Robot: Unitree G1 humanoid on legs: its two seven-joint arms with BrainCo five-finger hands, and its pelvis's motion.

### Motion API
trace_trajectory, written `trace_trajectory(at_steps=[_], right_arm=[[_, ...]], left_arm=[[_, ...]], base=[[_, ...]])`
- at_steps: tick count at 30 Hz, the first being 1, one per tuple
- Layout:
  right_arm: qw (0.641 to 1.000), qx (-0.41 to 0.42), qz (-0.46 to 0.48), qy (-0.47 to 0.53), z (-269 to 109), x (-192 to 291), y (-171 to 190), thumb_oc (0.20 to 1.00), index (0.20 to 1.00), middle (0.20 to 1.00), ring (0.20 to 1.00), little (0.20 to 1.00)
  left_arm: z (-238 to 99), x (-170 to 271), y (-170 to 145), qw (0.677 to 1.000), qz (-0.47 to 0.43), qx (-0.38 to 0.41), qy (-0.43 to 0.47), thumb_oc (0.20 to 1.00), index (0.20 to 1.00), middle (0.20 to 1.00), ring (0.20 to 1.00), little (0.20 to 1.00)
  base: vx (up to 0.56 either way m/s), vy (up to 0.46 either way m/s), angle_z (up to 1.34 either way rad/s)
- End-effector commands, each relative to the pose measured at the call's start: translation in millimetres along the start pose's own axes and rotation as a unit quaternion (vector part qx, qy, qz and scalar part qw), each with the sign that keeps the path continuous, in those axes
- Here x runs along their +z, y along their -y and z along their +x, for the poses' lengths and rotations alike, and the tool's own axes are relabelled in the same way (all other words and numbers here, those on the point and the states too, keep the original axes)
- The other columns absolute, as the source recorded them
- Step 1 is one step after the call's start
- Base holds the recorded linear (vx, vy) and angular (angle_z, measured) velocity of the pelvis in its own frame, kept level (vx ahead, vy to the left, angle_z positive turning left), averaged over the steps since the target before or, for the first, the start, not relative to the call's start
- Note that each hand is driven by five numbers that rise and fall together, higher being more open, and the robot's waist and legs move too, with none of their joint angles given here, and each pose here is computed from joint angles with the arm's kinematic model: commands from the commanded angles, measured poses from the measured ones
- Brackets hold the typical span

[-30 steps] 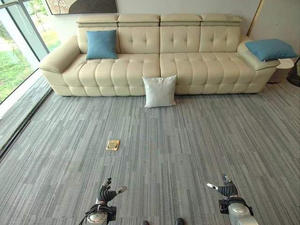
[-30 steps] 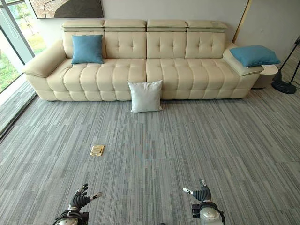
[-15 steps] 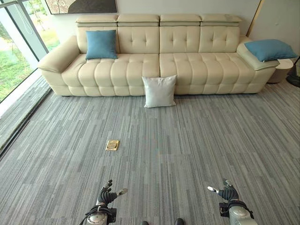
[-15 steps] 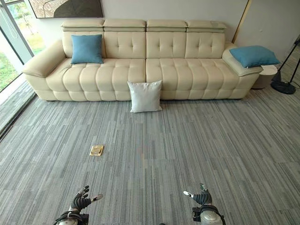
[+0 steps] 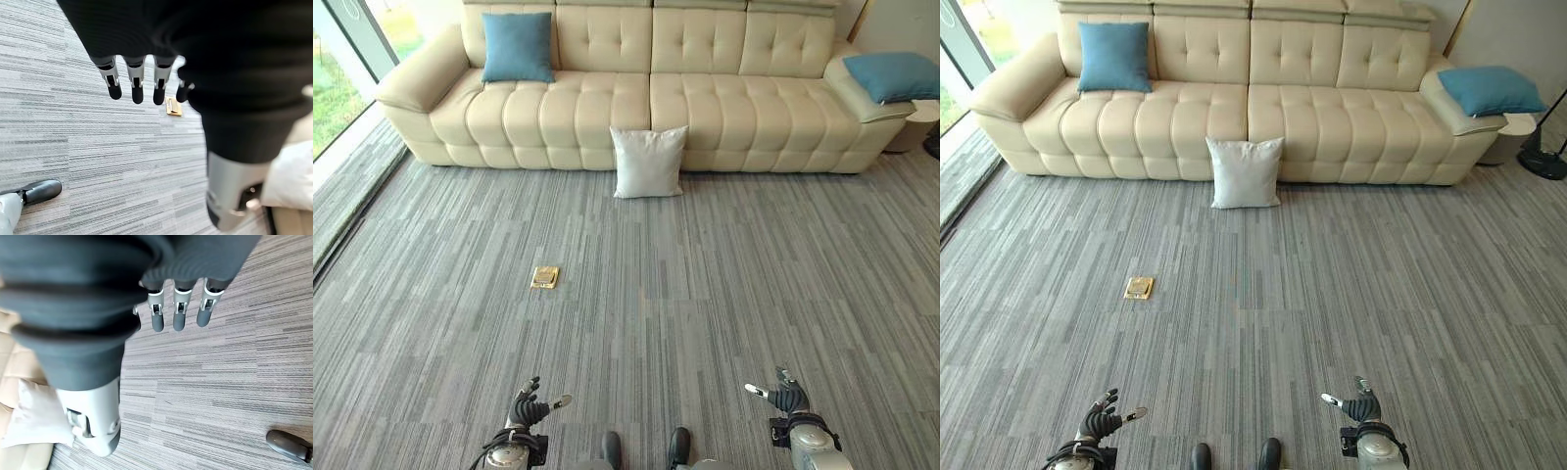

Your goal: Pick up all the scattered cushions and arrange them neatly on the sofa.

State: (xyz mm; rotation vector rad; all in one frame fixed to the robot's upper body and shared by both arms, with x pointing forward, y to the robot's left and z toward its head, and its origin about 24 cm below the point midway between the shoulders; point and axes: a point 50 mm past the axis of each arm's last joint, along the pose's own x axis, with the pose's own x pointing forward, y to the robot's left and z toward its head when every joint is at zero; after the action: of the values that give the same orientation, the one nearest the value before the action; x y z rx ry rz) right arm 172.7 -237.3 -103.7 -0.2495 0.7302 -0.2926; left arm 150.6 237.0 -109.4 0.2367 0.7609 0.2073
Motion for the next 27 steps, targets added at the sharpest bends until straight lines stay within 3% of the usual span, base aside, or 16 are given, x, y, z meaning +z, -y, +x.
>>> trace_trajectory(at_steps=[1,7,17,27], right_arm=[[0.999,-0.012,-0.012,0.051,6,26,6,1.0,1.0,1.0,1.0,1.0],[0.998,-0.026,-0.003,0.052,10,32,14,1.0,1.0,1.0,1.0,1.0],[0.998,-0.055,0.014,0.028,10,18,32,1.0,1.0,1.0,1.0,1.0],[0.998,-0.054,-0.004,0.032,13,21,37,1.0,1.0,1.0,1.0,1.0]], left_arm=[[8,30,-23,0.998,0.001,0.038,0.058,1.0,1.0,1.0,1.0,1.0],[11,41,-27,0.996,-0.006,0.049,0.072,1.0,1.0,1.0,1.0,1.0],[10,26,-9,0.999,-0.012,0.013,0.042,1.0,1.0,1.0,1.0,1.0],[7,21,-10,0.999,-0.008,0.011,0.032,1.0,1.0,1.0,1.0,1.0]], base=[[0.11,0.153,-0.02],[0.21,-0.011,-0.03],[0.3,-0.153,0.36],[0.26,-0.029,-0.14]])
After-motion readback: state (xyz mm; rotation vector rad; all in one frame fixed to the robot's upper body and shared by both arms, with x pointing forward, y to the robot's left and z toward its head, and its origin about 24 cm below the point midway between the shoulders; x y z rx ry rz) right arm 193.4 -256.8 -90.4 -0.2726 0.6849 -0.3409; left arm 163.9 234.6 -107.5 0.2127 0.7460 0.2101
